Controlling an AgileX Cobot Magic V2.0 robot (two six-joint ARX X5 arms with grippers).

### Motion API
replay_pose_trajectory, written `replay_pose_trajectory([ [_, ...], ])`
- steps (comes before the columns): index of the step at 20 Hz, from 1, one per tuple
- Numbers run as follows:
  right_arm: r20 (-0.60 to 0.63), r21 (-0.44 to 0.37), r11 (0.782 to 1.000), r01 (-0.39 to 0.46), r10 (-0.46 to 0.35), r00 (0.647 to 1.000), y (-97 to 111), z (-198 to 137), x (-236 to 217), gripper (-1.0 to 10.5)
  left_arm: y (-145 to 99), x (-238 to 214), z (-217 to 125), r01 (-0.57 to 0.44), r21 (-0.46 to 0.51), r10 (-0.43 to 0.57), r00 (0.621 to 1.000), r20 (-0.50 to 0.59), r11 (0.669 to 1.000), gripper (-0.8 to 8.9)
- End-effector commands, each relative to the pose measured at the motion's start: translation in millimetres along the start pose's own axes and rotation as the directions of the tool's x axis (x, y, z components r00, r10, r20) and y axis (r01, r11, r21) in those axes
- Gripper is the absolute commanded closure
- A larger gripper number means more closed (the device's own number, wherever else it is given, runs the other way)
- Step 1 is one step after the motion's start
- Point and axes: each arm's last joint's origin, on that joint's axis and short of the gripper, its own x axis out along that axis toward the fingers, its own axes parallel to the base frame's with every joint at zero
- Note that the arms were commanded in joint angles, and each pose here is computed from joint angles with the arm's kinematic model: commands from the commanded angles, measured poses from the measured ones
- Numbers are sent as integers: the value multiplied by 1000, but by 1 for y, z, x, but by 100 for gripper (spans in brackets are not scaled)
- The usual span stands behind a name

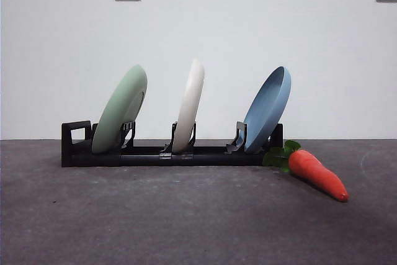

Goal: Take the green plate from the plate rack,put the plate on the table,take the carrot from the table,put the carrot in the plate

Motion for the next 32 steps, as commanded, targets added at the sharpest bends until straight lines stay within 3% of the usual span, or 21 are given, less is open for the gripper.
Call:
replay_pose_trajectory([
  [1, -15, 18, 1000, -19, 20, 1000, 6, 19, -3, 958, -6, -7, 17, 36, -26, -36, 999, -9, 999, 820],
  [5, -110, 27, 997, -65, 68, 992, 16, 45, -8, 958, -16, -18, 43, 96, -32, -97, 994, -50, 995, 820],
  [11, -297, -17, 991, -136, 125, 947, 30, 85, -13, 958, -30, -30, 80, 206, -23, -207, 972, -114, 978, 820],
  [18, -522, -73, 969, -237, 166, 837, 43, 123, -18, 957, -43, -36, 106, 363, -22, -356, 897, -264, 932, 820],
  [23, -644, -35, 945, -326, 228, 730, 49, 134, -21, 957, -48, -39, 117, 437, -33, -417, 829, -373, 899, 820],
  [26, -670, -17, 944, -329, 234, 705, 49, 132, -22, 940, -48, -39, 118, 429, -55, -410, 809, -420, 902, 805],
  [27, -670, -16, 945, -328, 234, 705, 49, 132, -22, 901, -48, -39, 117, 420, -63, -405, 807, -430, 905, 738],
  [29, -670, -16, 945, -326, 231, 706, 49, 132, -22, 648, -47, -39, 116, 399, -83, -392, 806, -444, 913, 387],
  [30, -670, -18, 946, -324, 229, 706, 49, 132, -22, 503, -47, -38, 116, 389, -86, -384, 809, -445, 917, 277],
  [31, -670, -17, 946, -323, 229, 706, 49, 132, -22, 402, -47, -37, 116, 389, -86, -384, 809, -445, 917, 275],
  [32, -670, -13, 947, -320, 229, 706, 49, 132, -22, 371, -47, -36, 118, 389, -84, -384, 810, -443, 917, 275],
])
